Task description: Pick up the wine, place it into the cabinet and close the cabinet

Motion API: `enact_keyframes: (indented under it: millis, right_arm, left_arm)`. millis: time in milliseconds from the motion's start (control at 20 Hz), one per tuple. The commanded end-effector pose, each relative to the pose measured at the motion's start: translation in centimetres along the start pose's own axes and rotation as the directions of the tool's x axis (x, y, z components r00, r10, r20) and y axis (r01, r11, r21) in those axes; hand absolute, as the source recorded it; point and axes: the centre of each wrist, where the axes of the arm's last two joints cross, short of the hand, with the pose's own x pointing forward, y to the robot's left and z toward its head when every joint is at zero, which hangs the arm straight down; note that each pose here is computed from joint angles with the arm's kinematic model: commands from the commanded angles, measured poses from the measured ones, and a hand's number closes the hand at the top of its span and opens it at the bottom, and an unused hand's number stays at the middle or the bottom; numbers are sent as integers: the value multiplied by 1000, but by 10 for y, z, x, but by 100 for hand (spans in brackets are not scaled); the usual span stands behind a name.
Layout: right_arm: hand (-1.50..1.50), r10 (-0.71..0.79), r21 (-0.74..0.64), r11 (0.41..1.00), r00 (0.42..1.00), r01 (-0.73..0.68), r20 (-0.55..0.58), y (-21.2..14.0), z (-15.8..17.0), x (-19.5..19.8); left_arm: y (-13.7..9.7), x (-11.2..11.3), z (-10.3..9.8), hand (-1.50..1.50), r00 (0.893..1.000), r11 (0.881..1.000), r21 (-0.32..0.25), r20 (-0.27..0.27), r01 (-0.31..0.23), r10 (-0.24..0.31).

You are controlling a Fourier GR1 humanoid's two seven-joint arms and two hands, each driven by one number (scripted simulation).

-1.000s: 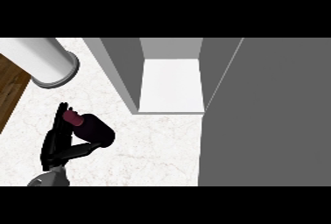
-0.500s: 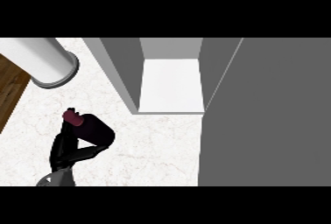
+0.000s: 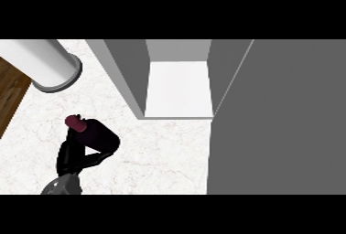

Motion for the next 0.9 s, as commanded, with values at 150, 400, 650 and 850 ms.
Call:
enact_keyframes:
  millis: [150, 400, 650, 850]
  right_arm:
    - [-150, -4, -4, 1000, 1000, 4, 10, 11, 10, 11]
    - [-150, -12, -12, 1000, 1000, 13, 21, -2, 21, 8]
    - [-150, 11, 7, 1000, 1000, -11, 10, -14, 6, 5]
    - [-150, -6, -4, 1000, 1000, 6, 19, 12, -5, 14]
  left_arm:
    - [-10, -19, 10, -150, 999, 998, -19, 0, -53, 53]
    - [-9, -18, 4, 150, 998, 997, -28, 9, -69, 69]
    - [-4, -25, 6, 150, 997, 996, -44, -15, -80, 79]
    - [1, -20, 1, 150, 997, 995, -71, 5, -76, 77]
